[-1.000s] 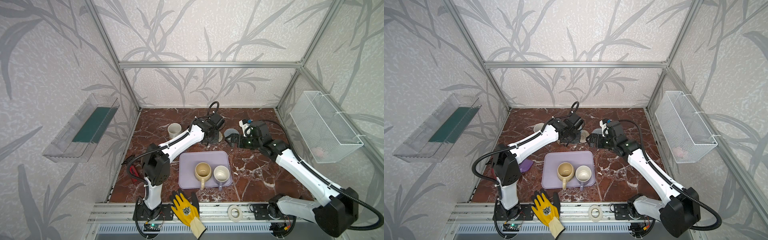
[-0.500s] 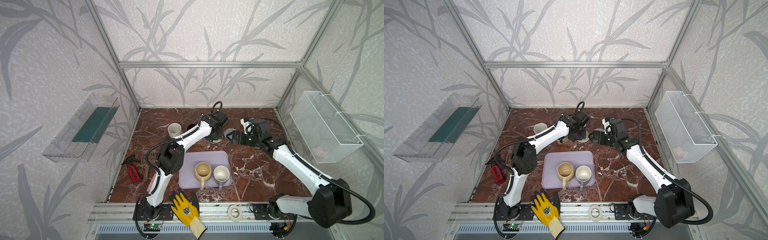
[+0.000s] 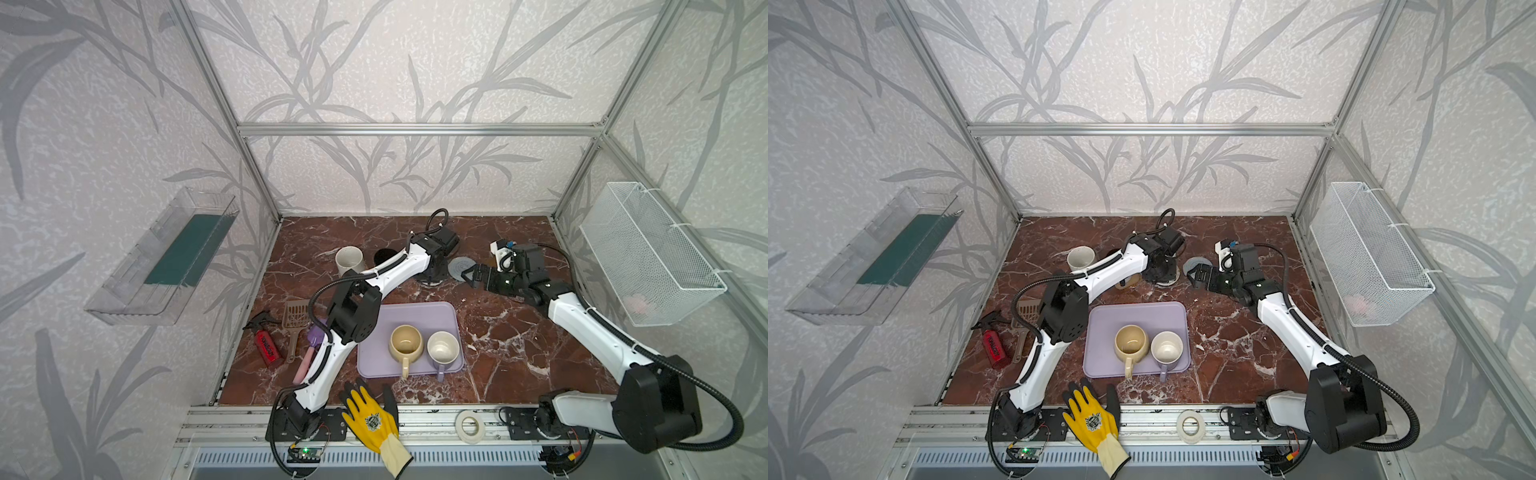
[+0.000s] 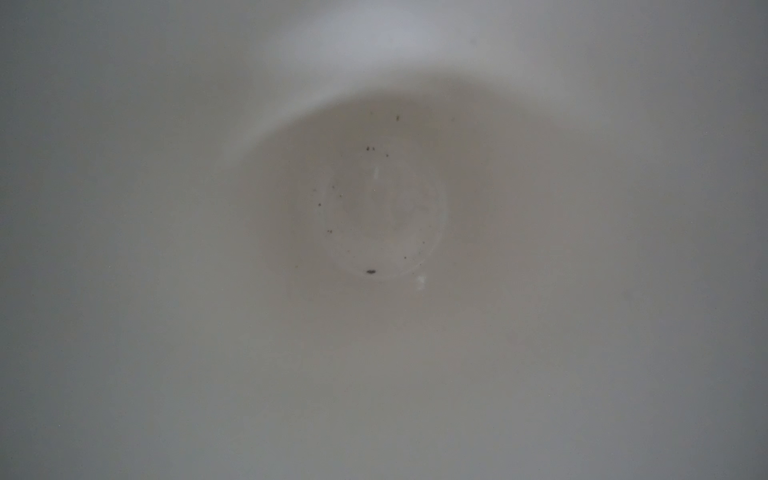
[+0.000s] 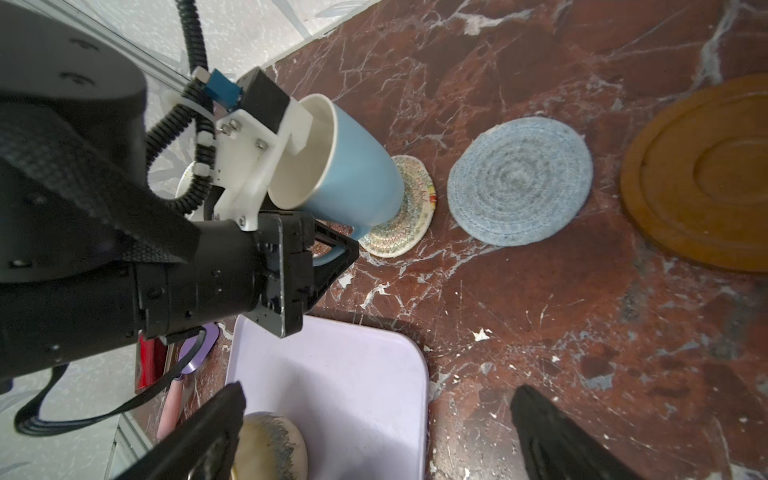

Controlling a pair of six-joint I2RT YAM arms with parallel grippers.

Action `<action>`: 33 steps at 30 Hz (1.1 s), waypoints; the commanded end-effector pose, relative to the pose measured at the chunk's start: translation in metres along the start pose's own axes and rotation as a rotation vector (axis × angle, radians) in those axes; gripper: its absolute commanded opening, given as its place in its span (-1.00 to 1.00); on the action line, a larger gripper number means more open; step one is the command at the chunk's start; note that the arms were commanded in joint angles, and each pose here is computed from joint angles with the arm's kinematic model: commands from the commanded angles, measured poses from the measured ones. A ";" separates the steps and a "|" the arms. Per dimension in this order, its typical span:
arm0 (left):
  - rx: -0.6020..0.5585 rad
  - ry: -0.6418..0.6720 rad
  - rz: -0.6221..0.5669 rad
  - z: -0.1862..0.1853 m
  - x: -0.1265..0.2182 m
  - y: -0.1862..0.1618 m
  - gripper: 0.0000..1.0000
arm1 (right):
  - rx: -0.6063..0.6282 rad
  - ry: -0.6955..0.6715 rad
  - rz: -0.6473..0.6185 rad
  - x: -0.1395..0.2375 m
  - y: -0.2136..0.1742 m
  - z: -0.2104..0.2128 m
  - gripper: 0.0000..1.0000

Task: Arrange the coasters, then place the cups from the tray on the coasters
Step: 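Lower the light blue mug onto the multicolour woven coaster with the left gripper, then open the left gripper and raise it away from the light blue mug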

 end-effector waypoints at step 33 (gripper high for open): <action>0.086 0.040 -0.022 0.002 -0.024 0.000 -1.00 | -0.033 0.044 0.069 -0.016 -0.003 -0.010 0.95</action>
Point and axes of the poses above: each gripper's point midway between its finger pads, its own x axis back along the fingers, its own z axis along the line the jaws close on, y = z × x, the point moved 2 cm from there along x, back along the fingers, and after that the axes turned 5 degrees about -x, right-handed, at the moved point
